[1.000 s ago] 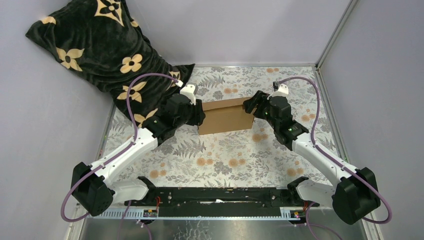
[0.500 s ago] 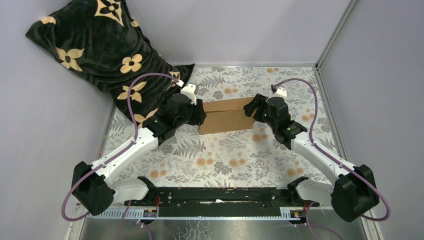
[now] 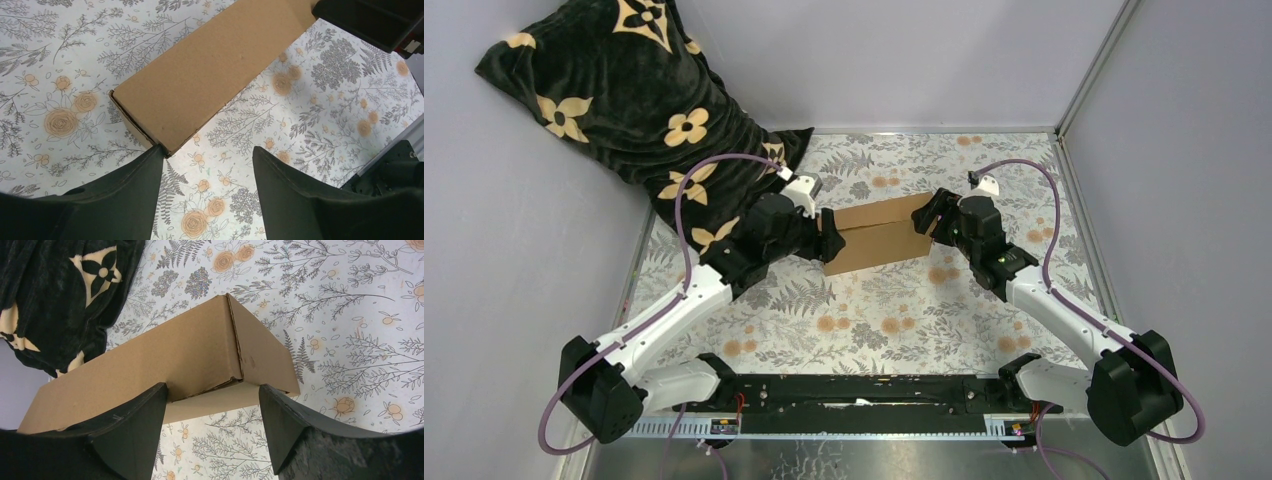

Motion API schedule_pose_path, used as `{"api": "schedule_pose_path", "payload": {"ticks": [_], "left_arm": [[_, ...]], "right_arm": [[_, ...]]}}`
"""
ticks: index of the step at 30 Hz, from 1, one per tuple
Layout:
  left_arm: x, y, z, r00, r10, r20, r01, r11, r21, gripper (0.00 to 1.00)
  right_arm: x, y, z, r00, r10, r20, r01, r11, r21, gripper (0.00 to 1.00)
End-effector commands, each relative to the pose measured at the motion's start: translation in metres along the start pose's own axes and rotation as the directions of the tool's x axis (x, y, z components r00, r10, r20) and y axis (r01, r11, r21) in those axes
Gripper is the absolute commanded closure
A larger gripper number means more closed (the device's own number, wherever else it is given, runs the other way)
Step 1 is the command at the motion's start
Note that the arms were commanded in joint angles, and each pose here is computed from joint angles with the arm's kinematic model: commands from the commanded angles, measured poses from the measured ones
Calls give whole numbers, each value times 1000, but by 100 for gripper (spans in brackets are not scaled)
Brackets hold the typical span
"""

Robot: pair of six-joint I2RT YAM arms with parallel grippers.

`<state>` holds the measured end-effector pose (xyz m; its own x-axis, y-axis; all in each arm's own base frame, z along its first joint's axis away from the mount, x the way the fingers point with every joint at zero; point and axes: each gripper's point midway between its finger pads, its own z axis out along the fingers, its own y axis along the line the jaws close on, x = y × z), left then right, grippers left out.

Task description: Fold the paper box

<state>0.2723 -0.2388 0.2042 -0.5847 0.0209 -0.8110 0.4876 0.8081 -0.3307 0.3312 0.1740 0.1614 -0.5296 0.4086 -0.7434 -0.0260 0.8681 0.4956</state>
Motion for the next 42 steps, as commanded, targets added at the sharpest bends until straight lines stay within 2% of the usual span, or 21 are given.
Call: {"api": "schedule_pose_path", "payload": {"ticks": [1,7,13,22,27,29,32,34,36,42], "left_arm": [[5,-40,-2,1000,-15,-22,19,978,207,29],[-6,-20,-4,997,-72,29,67,988,136,30],[-4,28,-11,996,-89,22,91,991,-97,30],[-27,43,-37,985,-94,142,120,974,-190,27],[-37,40,-39,977,-108,185,141,974,-175,27],[-40,38,-36,974,-117,192,149,975,-165,39],[-42,36,-29,977,-125,175,153,975,-159,69],[-43,34,-24,978,-130,163,155,976,-155,84],[-46,33,-23,977,-134,168,159,976,-148,87],[-49,28,-20,976,-139,169,160,979,-123,90]], "right_arm": [[118,-58,-26,900,-59,-433,125,984,125,26],[118,-57,-26,900,-58,-433,124,984,125,26],[117,-56,-25,899,-60,-434,124,985,122,27],[116,-55,-23,898,-62,-435,126,985,120,27],[116,-54,-22,898,-65,-436,128,985,117,27],[116,-54,-21,898,-66,-436,129,985,115,27],[116,-53,-21,897,-68,-438,128,986,110,27],[116,-52,-21,897,-68,-437,128,986,107,27],[116,-52,-20,896,-70,-438,128,986,104,27],[117,-53,-20,897,-70,-437,127,986,104,27]]}}
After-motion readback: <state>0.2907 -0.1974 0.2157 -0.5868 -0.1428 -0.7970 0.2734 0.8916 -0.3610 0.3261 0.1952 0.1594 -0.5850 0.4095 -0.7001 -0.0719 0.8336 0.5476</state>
